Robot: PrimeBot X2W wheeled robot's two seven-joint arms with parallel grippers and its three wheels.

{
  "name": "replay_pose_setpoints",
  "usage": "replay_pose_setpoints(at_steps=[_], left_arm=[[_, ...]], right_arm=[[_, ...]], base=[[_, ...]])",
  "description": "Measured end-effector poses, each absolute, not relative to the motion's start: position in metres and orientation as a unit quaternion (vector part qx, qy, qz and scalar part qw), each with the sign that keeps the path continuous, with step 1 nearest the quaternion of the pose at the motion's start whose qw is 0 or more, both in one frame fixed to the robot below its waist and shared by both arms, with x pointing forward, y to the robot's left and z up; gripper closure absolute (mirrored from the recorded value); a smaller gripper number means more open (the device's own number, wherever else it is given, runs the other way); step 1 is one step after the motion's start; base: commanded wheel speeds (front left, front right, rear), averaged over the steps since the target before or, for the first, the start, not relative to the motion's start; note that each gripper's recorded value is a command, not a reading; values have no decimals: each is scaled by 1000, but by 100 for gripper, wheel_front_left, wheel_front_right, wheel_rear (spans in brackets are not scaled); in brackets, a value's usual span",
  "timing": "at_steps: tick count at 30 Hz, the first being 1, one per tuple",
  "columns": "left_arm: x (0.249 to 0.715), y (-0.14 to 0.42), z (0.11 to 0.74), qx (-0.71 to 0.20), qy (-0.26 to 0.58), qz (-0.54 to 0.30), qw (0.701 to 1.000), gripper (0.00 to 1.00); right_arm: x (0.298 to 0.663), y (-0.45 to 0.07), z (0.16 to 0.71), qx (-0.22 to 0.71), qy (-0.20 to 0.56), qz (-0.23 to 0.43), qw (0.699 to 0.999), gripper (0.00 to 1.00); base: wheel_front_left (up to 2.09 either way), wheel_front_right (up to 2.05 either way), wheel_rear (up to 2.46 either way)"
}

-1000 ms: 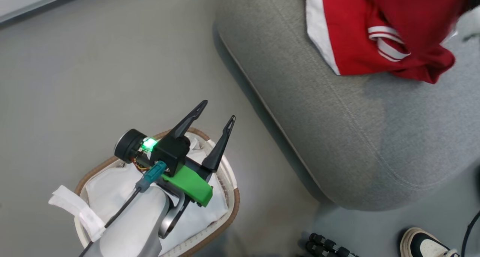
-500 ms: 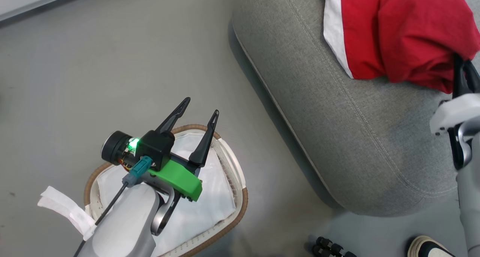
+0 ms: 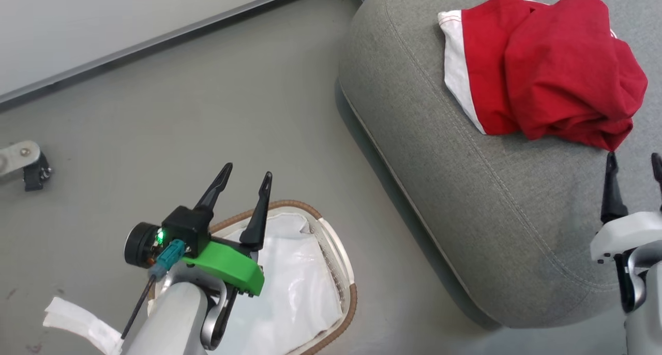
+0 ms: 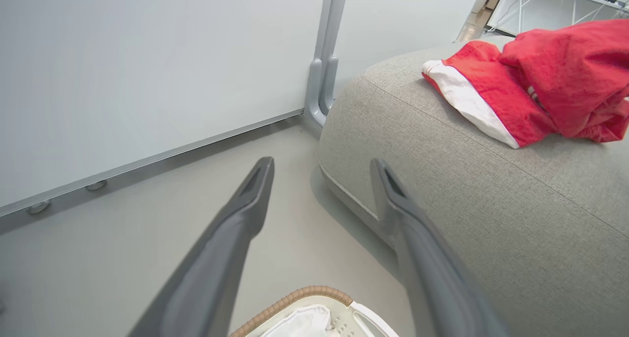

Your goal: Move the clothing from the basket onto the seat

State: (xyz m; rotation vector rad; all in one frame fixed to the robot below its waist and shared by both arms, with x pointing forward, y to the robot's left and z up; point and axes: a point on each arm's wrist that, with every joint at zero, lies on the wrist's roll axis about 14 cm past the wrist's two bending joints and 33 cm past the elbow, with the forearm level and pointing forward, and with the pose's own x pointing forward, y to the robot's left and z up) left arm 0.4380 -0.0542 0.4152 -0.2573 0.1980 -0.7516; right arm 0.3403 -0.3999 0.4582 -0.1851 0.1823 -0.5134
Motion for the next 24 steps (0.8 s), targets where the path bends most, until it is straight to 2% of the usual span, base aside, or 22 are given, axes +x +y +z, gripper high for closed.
replay_pose_setpoints(at_steps=[9, 17, 24], left_arm=[[444, 21, 428, -105, 75, -247, 960, 0], [440, 90, 438, -88, 60, -146, 983, 0], [418, 142, 432, -79, 72, -70, 992, 0]], right_arm=[[385, -319, 491, -38, 0, -152, 988, 0], [416, -252, 501, 5, -28, -64, 998, 0], [429, -210, 503, 31, -33, -8, 999, 0]], base=[[0, 0, 0], [0, 0, 0], [0, 0, 0]])
